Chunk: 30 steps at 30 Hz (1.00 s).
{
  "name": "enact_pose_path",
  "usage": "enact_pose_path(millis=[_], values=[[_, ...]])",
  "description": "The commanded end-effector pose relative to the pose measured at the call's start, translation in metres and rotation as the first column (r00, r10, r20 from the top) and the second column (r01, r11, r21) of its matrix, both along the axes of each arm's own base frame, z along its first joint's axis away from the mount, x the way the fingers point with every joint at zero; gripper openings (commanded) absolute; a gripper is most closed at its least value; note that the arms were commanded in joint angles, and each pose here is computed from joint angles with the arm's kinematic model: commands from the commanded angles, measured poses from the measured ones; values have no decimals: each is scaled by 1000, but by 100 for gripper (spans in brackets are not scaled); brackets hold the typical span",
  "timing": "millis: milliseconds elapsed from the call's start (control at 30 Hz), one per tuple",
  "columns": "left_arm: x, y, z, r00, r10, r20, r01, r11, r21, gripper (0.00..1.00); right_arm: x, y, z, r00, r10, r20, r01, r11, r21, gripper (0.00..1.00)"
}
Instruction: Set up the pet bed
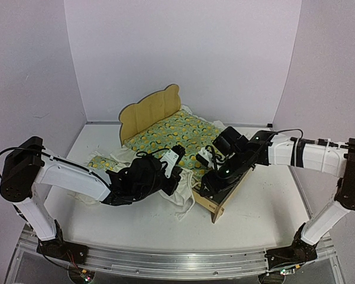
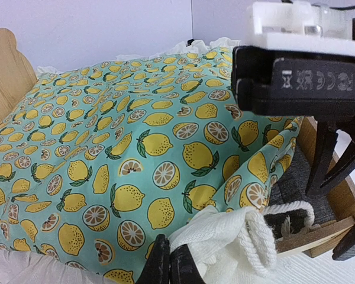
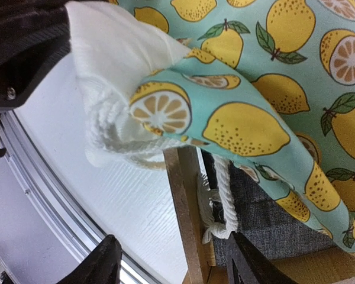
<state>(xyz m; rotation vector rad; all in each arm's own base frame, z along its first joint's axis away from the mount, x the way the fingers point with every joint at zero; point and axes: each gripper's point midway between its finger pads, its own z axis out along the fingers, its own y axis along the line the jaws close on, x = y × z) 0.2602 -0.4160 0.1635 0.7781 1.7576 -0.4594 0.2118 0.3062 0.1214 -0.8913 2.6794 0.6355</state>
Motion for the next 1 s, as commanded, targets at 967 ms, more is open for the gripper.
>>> enact_pose_path(millis=[967], values=[[11,-3,3,1000,7,-6,-7,1000,-9,0,-8,22,-66,995,38,-93,-45,996,-76,48]])
